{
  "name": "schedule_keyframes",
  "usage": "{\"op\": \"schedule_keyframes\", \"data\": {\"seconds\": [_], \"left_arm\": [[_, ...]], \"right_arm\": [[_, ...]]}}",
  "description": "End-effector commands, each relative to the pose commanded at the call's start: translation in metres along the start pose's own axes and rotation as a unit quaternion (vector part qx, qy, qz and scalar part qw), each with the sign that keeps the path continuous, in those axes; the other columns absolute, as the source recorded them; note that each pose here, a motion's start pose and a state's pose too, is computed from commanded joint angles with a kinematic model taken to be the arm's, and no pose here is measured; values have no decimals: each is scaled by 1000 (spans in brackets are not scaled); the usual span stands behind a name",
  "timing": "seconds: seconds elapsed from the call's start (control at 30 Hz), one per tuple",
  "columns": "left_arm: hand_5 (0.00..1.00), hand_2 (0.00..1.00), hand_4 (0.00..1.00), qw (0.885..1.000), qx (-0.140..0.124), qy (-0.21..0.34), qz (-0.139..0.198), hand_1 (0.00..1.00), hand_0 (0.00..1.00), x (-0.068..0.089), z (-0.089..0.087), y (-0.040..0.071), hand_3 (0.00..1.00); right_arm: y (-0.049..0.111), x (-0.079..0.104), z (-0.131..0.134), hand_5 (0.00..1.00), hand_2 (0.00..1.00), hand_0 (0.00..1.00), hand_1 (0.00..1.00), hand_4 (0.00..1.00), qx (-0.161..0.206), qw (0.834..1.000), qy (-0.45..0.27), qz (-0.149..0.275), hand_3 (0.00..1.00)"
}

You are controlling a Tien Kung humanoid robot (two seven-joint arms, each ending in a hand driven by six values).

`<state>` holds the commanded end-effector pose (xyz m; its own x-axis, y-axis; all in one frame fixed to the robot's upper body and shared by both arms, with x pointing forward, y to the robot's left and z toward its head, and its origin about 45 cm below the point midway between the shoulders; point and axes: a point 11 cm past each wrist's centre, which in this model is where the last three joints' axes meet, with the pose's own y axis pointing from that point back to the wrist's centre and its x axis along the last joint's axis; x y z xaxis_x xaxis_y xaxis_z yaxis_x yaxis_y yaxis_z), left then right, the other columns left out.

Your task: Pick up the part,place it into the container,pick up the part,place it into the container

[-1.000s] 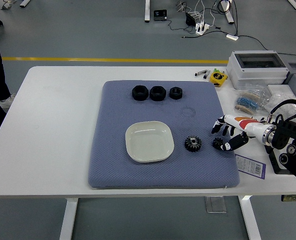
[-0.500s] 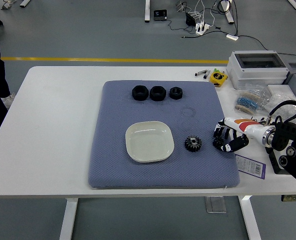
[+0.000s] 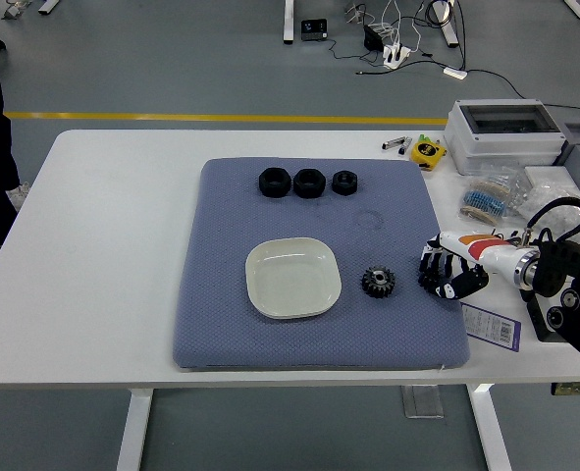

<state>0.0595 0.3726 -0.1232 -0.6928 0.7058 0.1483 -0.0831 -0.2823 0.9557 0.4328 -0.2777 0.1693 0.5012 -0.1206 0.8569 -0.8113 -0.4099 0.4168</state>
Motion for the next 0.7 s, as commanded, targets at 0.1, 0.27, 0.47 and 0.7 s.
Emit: {"op": "schedule_keyframes", "data": {"seconds": [0.1, 0.27, 0.47, 0.7], "left_arm": [[624, 748, 689, 1000, 0, 0, 0, 713, 762, 0, 0, 0, 591], [623, 748, 689, 1000, 1, -2, 1, 712, 763, 1, -1, 0, 591], [625, 748, 690, 1000, 1, -4, 2, 711, 761, 3, -1, 0, 591], [623, 747, 688, 1000, 2, -7, 5, 710, 762, 5, -2, 0, 591]], "right_arm": [[0, 0, 0, 42, 449, 87, 306, 850, 0, 1000, 0, 0, 483], [2, 1, 0, 24, 424, 43, 251, 873, 6, 1000, -5, 5, 480], [3, 4, -4, 24, 416, 21, 226, 880, 19, 1000, -12, 15, 482], [2, 12, -16, 26, 414, 18, 228, 885, 39, 999, -12, 25, 482]]}}
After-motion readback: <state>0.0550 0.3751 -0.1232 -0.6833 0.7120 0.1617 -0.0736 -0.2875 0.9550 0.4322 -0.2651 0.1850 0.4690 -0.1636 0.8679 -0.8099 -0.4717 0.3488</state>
